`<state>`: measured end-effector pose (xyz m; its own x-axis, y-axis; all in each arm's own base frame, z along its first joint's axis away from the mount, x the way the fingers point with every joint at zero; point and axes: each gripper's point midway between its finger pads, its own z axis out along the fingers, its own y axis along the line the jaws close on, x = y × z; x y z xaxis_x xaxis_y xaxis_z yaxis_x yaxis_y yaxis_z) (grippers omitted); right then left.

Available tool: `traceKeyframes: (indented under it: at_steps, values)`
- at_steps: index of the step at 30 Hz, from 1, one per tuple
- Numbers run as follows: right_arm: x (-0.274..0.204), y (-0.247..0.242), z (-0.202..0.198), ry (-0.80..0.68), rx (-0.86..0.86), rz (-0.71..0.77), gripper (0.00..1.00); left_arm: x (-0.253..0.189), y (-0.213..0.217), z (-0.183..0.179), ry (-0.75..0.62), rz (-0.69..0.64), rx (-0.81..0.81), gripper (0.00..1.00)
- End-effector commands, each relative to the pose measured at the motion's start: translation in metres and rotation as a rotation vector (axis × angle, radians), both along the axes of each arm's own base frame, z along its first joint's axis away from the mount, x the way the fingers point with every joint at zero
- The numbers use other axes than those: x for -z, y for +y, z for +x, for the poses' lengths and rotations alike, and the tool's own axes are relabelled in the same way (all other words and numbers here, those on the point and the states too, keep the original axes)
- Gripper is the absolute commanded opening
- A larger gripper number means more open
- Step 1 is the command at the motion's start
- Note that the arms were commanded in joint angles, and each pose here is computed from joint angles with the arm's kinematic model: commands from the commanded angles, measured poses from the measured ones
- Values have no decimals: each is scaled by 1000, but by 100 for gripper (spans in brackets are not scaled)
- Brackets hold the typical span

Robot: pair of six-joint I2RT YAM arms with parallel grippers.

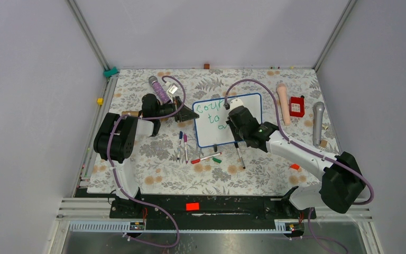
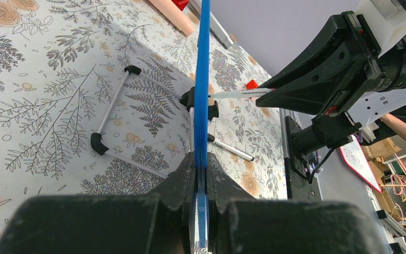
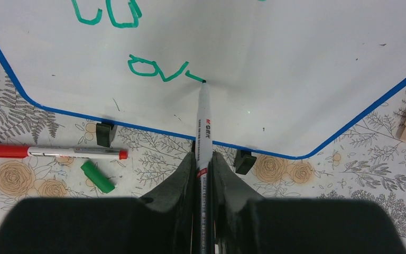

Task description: Write a sentence on the whiteboard

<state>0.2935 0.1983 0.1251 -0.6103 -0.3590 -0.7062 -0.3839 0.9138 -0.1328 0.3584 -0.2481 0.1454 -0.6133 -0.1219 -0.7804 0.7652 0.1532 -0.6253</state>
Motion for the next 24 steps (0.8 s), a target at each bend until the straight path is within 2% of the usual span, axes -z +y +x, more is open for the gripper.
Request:
traceKeyframes:
  at_steps: [1,24]
  values:
    - [-19,2,22,-77,49,8,0,-5,-7,-15,-56,-2,100,0]
    - [-30,7,30,-133,33,35,0,-7,-8,-12,-52,-2,111,0]
